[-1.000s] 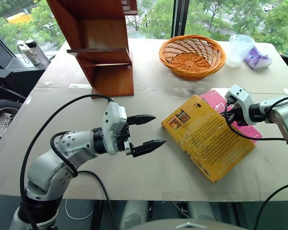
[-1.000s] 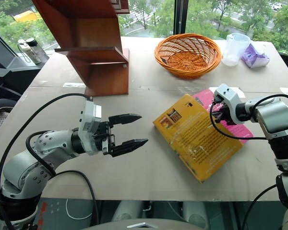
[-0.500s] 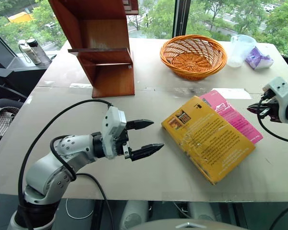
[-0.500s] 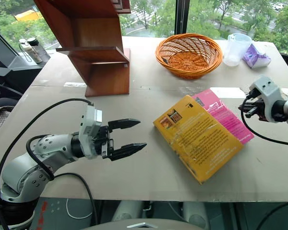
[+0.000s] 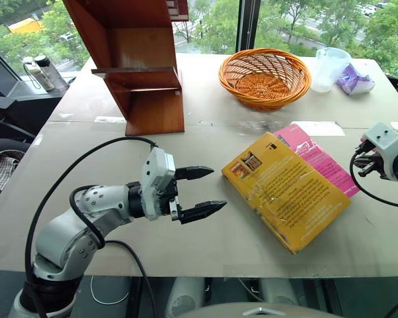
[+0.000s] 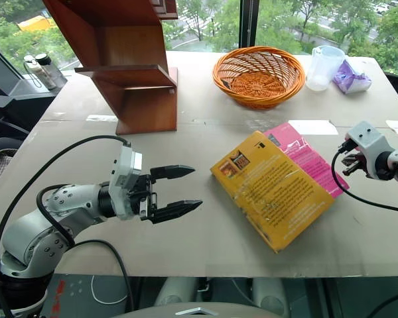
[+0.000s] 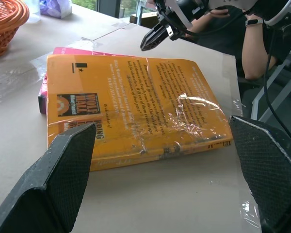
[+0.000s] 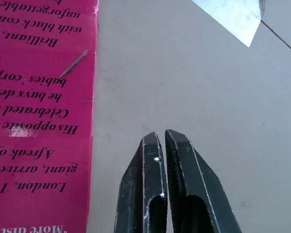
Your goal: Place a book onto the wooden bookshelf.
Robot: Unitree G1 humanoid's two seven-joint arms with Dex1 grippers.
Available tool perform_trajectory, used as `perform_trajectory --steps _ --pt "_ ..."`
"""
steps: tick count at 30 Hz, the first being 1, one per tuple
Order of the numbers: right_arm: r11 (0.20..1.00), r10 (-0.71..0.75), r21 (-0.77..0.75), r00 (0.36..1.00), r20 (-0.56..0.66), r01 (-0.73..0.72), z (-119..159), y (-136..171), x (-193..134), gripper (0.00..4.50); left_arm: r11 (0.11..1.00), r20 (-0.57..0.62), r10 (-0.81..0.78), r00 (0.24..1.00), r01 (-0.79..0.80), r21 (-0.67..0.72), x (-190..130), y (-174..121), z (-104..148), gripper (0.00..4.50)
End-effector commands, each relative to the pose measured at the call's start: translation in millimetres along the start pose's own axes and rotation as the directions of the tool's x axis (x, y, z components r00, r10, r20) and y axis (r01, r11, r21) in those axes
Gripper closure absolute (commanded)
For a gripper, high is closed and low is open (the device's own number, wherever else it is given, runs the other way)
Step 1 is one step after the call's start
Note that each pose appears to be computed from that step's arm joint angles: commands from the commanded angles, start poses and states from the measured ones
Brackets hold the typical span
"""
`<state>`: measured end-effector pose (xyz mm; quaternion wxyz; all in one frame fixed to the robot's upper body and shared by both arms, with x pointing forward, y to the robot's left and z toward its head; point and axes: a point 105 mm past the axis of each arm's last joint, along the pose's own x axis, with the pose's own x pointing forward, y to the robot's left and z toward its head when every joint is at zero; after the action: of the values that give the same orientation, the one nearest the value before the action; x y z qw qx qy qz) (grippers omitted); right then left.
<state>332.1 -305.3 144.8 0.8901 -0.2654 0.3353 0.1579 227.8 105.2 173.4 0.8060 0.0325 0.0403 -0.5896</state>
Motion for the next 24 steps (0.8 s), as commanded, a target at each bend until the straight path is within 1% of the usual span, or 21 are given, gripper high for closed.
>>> perform_trajectory --steps 1,4,7,9,13,17,22,24 --pt "0.999 0.009 -0.035 0.998 -0.061 -0.012 -1 0 -1 4.47 1.0 0.009 -0.003 1.0 0.002 0.029 0 -5 5 0.0" --pt "0.99 0.134 -0.038 0.988 -0.074 -0.137 0 19 -6 4.47 1.0 0.01 0.017 1.0 -0.017 0.025 -2 -5 5 0.0" --pt "0.973 0.215 -0.071 0.972 -0.096 -0.222 -4 34 -11 4.47 0.999 0.011 0.029 1.0 -0.029 0.018 -3 -6 3 0.0" --pt "0.957 0.274 -0.067 0.957 -0.093 -0.281 -4 46 -12 4.47 0.999 0.011 0.035 0.999 -0.035 0.012 -4 -8 1 0.0" --pt "0.94 0.335 -0.053 0.941 -0.037 -0.337 9 66 -12 4.47 0.997 0.025 0.076 0.997 -0.075 -0.026 -8 -5 -2 0.0" --pt "0.92 0.388 -0.062 0.921 -0.007 -0.388 19 86 -10 4.47 0.991 0.003 0.121 0.993 -0.121 -0.058 -19 0 -12 0.0" --pt "0.884 0.466 -0.068 0.884 0.047 -0.463 33 116 -6 4.47 0.976 0.008 0.192 0.981 -0.19 -0.11 -35 10 -15 0.0" --pt "0.887 0.461 -0.073 0.885 0.064 -0.457 36 120 -4 4.47 0.966 0.01 0.225 0.974 -0.222 -0.13 -42 15 -15 0.0"
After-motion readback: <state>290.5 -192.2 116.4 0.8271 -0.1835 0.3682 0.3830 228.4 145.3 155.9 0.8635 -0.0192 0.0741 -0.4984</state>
